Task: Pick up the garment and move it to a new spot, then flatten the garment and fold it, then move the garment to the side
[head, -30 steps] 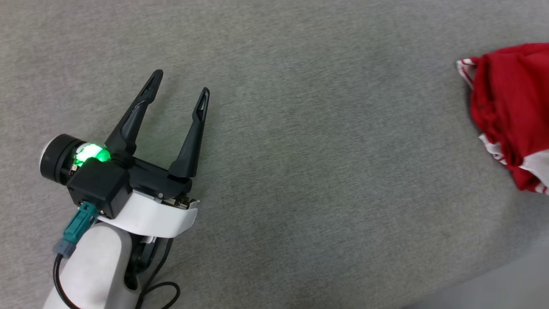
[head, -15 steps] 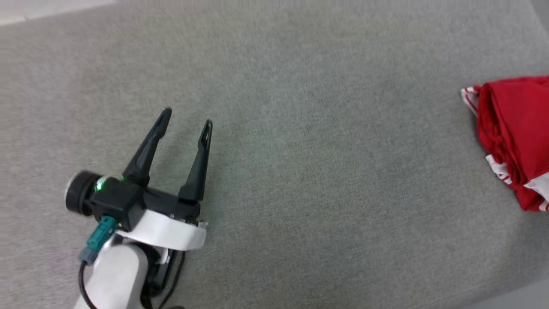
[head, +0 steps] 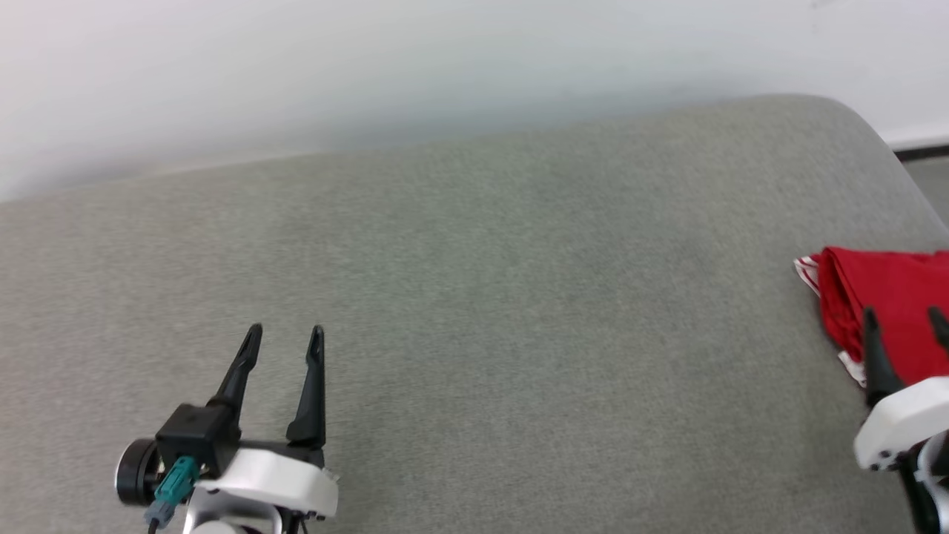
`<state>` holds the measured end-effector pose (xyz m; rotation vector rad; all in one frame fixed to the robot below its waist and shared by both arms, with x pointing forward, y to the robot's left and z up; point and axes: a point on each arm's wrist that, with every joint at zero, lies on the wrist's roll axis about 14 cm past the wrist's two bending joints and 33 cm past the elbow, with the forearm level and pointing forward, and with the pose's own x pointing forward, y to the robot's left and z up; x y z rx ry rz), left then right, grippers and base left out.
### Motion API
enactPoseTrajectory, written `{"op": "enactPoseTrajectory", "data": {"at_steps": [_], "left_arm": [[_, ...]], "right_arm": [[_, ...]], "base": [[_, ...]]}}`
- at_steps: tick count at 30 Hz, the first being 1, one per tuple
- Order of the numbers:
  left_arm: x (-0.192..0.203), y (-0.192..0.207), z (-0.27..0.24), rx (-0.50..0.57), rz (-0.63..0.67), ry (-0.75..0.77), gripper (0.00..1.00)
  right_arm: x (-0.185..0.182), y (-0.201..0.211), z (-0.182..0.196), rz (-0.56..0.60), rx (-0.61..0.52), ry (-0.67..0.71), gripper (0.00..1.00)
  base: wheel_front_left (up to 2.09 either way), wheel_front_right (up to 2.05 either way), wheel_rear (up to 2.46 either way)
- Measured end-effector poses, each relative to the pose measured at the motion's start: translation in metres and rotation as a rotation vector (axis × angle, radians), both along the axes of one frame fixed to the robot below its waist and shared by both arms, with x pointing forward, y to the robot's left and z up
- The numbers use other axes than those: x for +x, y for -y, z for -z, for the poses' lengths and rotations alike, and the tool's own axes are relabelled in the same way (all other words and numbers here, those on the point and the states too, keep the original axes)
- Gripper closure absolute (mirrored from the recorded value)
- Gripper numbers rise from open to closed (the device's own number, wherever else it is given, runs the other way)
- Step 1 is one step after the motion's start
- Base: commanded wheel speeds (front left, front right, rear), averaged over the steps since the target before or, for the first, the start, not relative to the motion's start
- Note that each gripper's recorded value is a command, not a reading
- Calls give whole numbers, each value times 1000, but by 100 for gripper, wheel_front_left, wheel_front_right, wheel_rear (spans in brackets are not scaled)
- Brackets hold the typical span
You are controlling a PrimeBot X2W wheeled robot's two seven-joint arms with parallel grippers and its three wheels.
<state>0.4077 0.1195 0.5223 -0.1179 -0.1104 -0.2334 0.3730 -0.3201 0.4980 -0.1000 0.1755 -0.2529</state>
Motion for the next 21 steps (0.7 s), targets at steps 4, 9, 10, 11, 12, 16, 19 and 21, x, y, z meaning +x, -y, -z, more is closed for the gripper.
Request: {"op": "enactPoseTrajectory", "data": {"at_steps": [4,9,10,11,12,16,19,21], "left_arm": [[-17,-26,-2,4,-86,-1,0],[-39,-50,-3,10,-165,-1,0],[-42,-54,-4,11,-176,1,0],[-45,-59,-5,14,-187,4,0],[-48,-62,-6,18,-197,8,0],[-58,-71,-5,34,-215,7,0],[-65,-73,-2,40,-221,-1,0],[-70,-73,0,38,-225,-6,0]], "right_arm": [[3,-42,-7,-106,43,54,0],[0,-92,-17,-242,70,108,0],[-1,-100,-19,-261,79,119,0],[-2,-108,-23,-281,88,134,0],[-4,-114,-27,-297,92,151,0],[-15,-134,-37,-341,112,183,0],[-25,-141,-41,-354,122,190,0],[-32,-142,-40,-354,126,183,0]], "base": [[0,0,0],[0,0,0],[0,0,0],[0,0,0],[0,0,0],[0,0,0],[0,0,0],[0,0,0]]}}
